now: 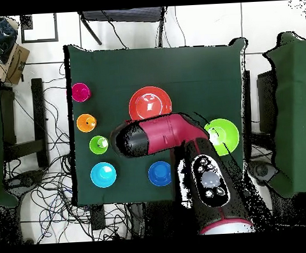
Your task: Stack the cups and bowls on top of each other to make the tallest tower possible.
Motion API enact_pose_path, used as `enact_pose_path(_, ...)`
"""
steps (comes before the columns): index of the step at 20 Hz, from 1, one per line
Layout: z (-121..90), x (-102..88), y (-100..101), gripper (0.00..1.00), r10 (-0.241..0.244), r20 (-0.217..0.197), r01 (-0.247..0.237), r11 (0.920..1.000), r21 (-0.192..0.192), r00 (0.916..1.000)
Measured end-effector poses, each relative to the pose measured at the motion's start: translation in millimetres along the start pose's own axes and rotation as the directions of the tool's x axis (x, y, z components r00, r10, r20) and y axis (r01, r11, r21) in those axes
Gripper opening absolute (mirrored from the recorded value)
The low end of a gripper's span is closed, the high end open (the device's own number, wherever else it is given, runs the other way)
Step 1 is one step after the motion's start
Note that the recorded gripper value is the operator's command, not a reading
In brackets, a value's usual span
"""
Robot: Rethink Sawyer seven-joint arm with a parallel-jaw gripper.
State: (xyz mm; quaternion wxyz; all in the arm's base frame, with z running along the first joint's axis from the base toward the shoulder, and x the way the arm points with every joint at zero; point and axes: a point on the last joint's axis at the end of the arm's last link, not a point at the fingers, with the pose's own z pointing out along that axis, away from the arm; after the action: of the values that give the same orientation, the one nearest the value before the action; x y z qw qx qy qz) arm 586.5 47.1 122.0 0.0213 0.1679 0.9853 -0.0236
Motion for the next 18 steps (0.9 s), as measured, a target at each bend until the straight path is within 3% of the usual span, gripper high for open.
enact_pose_path(6,-16,-0.6,-36,1.0,0.052,0.01,-0.052,0.9985,0.016,0.9986)
enact_pose_path(18,-39,-14.2,-76,1.0,0.116,0.054,-0.118,0.9927,0.025,0.9918)
